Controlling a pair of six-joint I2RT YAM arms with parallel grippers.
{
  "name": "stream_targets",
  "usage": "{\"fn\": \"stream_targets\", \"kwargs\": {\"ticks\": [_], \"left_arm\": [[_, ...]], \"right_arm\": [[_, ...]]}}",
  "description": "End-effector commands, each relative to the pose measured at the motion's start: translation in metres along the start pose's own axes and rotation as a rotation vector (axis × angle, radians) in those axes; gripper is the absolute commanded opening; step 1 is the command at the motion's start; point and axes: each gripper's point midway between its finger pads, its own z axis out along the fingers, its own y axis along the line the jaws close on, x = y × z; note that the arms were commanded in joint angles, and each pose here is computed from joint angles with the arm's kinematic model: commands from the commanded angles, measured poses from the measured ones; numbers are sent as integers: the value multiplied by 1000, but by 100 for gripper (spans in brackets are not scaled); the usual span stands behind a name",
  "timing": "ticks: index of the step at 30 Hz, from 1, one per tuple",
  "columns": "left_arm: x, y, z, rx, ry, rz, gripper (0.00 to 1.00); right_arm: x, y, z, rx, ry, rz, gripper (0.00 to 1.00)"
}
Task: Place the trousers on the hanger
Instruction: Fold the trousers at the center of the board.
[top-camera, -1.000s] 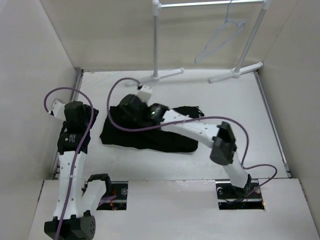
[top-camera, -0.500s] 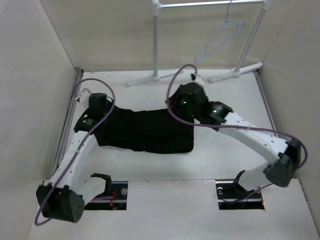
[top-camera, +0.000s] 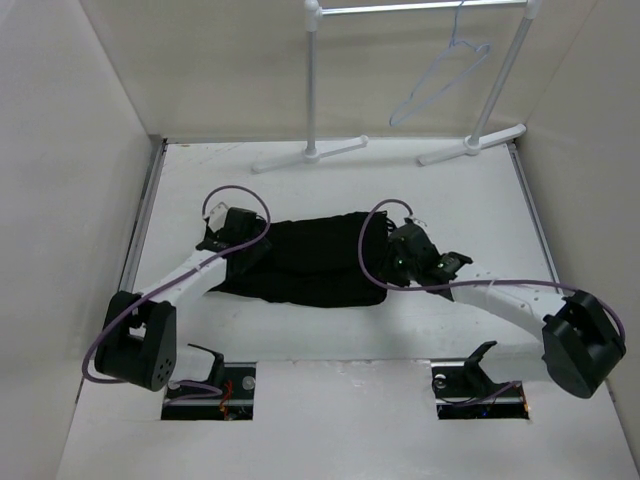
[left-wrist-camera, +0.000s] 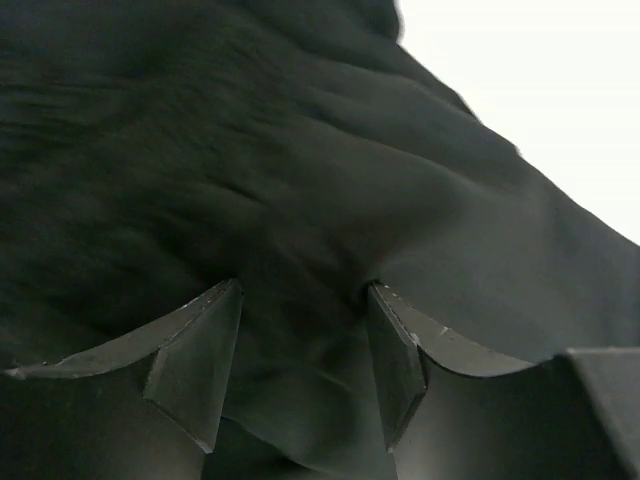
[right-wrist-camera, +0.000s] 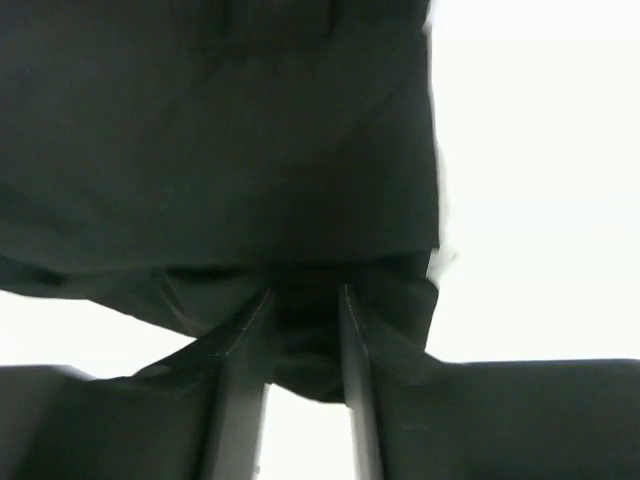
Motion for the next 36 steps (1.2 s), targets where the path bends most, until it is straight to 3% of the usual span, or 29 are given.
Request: {"fn": "stream_targets", "kwargs": {"ticks": [1,3,6,12,18,23,31,36], "left_arm": [[-11,24,8,-41,-34,-75,50],[-14,28,4,-34,-38,-96,50],[-27,12,-14,28,-65,-102,49],[-30,-87,-54,196,-61,58,49],[26,-194,-48,306,67,327,50],[93,-249,-32,372,230,562,52],[133,-261,3,362,309,682,53],[128,-248,26,290,261,696,35]], "right_arm": [[-32,24,-10,-106,-115,9,45],[-34,17,-8,-84,-123,11,53],[-33,6,2,-28,-113,0,54],[-26,4,16,0,-77,-21,52],[-35,6,14,-18,-120,-23,34],[-36,-1,21,4,-124,-41,20],[-37,-3,14,22,-131,-43,14],[-30,-7,0,32,-123,-50,13]]}}
